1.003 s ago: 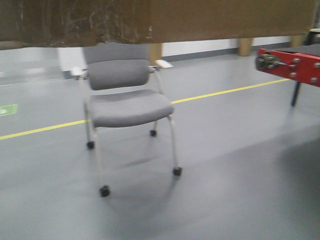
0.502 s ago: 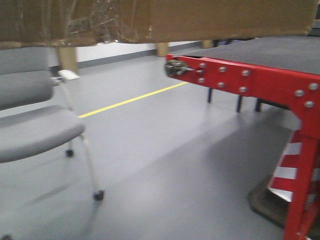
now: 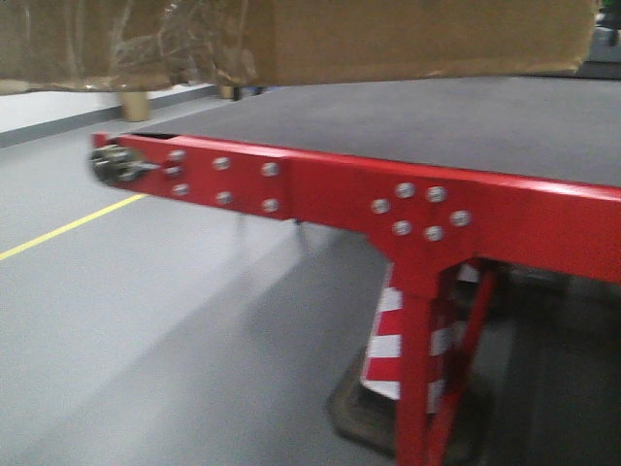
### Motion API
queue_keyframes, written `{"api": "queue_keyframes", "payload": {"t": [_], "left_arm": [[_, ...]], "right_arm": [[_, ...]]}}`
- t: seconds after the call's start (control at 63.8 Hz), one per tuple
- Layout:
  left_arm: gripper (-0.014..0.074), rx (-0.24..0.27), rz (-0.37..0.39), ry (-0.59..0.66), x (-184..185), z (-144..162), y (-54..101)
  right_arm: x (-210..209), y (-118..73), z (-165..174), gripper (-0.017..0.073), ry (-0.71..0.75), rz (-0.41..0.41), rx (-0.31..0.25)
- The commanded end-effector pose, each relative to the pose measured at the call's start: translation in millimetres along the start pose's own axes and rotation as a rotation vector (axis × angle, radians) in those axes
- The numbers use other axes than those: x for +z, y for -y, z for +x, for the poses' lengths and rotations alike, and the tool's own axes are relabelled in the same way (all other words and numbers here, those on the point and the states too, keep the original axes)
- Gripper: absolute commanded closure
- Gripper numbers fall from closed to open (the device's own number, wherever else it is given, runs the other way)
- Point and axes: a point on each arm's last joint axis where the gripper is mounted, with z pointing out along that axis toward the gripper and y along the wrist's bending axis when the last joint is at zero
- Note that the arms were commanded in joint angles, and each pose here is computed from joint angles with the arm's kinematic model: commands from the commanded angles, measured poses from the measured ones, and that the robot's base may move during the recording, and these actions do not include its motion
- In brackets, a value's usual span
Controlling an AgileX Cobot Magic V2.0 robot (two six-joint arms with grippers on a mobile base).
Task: Grab carton from right shelf to conveyor
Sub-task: 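Drive toward the red conveyor and raise the carton over its grey belt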
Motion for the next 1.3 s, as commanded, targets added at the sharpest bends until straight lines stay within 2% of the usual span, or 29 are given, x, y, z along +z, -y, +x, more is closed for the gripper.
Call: {"api": "queue_keyframes", "payload": {"t": [0.0, 0.298, 1.285], "left_arm": [[0.0611, 0.019, -0.011, 0.063, -6.7, -4.8, -1.4], [0.0611, 0.047, -0.088, 0.087, -7.2, -7.1, -8.2], [0.0611, 0.047, -0.088, 0.087, -7.2, -7.1, -8.2]], "right_arm": [[-7.0, -2.4, -5.2, 0.0627, 0.065, -0.023, -0.013], [-7.0, -2.4, -5.2, 0.0627, 0.065, -0.023, -0.013], [-7.0, -2.6, -5.1, 0.0627, 0.064, -0.024, -0.012]]}}
